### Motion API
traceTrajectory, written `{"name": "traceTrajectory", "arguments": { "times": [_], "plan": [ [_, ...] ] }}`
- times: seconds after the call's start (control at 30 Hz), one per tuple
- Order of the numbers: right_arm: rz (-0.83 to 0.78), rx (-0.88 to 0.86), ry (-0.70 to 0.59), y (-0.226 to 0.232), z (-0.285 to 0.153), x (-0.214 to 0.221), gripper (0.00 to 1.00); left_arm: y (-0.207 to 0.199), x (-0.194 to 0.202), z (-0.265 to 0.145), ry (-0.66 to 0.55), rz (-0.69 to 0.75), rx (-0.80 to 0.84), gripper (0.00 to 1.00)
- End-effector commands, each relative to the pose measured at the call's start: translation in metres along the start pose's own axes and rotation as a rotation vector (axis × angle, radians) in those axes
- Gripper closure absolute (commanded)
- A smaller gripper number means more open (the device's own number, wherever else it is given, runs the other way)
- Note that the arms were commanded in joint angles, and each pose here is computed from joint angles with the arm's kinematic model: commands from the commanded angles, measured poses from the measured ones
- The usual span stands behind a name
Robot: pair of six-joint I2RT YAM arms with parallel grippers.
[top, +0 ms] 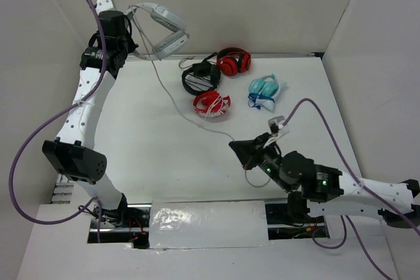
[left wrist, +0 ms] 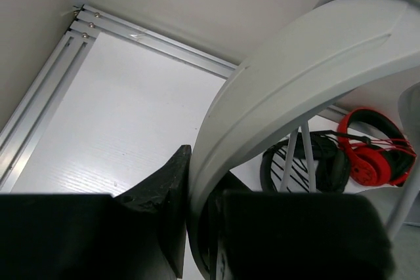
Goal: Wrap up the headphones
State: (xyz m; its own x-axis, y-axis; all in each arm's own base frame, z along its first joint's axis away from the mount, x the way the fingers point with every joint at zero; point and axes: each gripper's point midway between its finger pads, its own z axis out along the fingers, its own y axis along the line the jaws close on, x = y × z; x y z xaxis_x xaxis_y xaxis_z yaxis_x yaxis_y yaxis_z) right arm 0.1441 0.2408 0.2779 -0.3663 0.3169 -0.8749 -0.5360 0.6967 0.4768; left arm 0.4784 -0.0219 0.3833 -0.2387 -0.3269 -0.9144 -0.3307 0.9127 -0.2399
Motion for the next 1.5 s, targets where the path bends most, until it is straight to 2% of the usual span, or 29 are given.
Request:
{"name": "traceTrajectory", "arguments": {
  "times": [0.0,0.07,0.13,0.2,0.27,0.33,0.4,0.43,0.5,0.53,0.57,0.6,0.67,0.73,0.77,0.8,0.9,1.07,1.17,1.23,1.27,1.33,1.47],
  "plan": [
    [-0.068,0.109,-0.145,-0.013,-0.017,-0.059,1.00,0.001,-0.026,0.013,-0.125,-0.066,-0.007,1.00],
    [-0.135,0.079,-0.184,-0.005,-0.021,-0.078,1.00,0.003,-0.015,0.020,-0.100,-0.021,-0.023,1.00],
    [-0.132,0.064,-0.251,0.005,-0.028,-0.112,1.00,0.005,0.000,0.028,-0.067,0.010,-0.045,1.00],
    [-0.219,0.078,-0.290,0.013,-0.031,-0.141,1.00,0.005,0.012,0.032,-0.051,0.038,-0.028,1.00],
    [-0.221,0.063,-0.349,0.022,-0.038,-0.173,1.00,0.005,0.031,0.036,-0.021,0.068,0.002,1.00],
    [-0.301,0.020,-0.351,0.034,-0.035,-0.185,1.00,-0.004,0.035,0.029,-0.024,0.085,0.044,1.00],
    [-0.340,0.024,-0.364,0.038,-0.033,-0.205,1.00,-0.013,0.053,0.026,0.010,0.119,0.062,1.00],
    [-0.347,-0.028,-0.386,0.050,-0.035,-0.219,1.00,-0.014,0.062,0.023,0.036,0.137,0.060,1.00],
    [-0.423,-0.027,-0.371,0.051,-0.021,-0.223,1.00,-0.026,0.079,0.012,0.066,0.192,0.110,1.00],
    [-0.430,-0.035,-0.393,0.055,-0.023,-0.238,1.00,-0.051,0.089,0.001,0.076,0.223,0.215,1.00],
    [-0.469,-0.070,-0.375,0.061,-0.018,-0.236,1.00,-0.054,0.113,-0.005,0.116,0.275,0.262,1.00],
    [-0.517,-0.032,-0.370,0.058,-0.002,-0.243,1.00,-0.068,0.115,-0.036,0.101,0.284,0.377,1.00],
    [-0.549,-0.015,-0.386,0.055,0.006,-0.254,1.00,-0.078,0.127,-0.059,0.098,0.302,0.473,1.00],
    [-0.587,0.009,-0.411,0.044,0.011,-0.272,1.00,-0.092,0.164,-0.088,0.155,0.347,0.623,1.00],
    [-0.600,-0.046,-0.398,0.050,0.020,-0.271,1.00,-0.102,0.168,-0.116,0.150,0.360,0.701,1.00],
    [-0.619,-0.027,-0.415,0.042,0.020,-0.285,1.00,-0.105,0.178,-0.129,0.168,0.371,0.744,1.00],
    [-0.671,-0.087,-0.397,0.045,0.036,-0.292,1.00,-0.110,0.216,-0.168,0.230,0.420,0.840,1.00],
    [-0.711,-0.073,-0.336,0.020,0.074,-0.292,1.00,-0.126,0.272,-0.231,0.334,0.536,1.049,1.00],
    [-0.683,-0.035,-0.293,0.000,0.093,-0.289,1.00,-0.130,0.290,-0.251,0.351,0.591,1.060,1.00],
    [-0.644,0.005,-0.304,-0.020,0.096,-0.291,1.00,-0.129,0.288,-0.258,0.331,0.594,1.023,1.00],
    [-0.627,0.016,-0.279,-0.034,0.102,-0.277,1.00,-0.125,0.286,-0.255,0.327,0.598,0.983,1.00],
    [-0.590,0.032,-0.323,-0.048,0.093,-0.285,1.00,-0.120,0.276,-0.257,0.322,0.561,0.956,1.00],
    [-0.541,0.065,-0.339,-0.074,0.076,-0.283,1.00,-0.095,0.259,-0.232,0.330,0.485,0.739,1.00]
  ]
}}
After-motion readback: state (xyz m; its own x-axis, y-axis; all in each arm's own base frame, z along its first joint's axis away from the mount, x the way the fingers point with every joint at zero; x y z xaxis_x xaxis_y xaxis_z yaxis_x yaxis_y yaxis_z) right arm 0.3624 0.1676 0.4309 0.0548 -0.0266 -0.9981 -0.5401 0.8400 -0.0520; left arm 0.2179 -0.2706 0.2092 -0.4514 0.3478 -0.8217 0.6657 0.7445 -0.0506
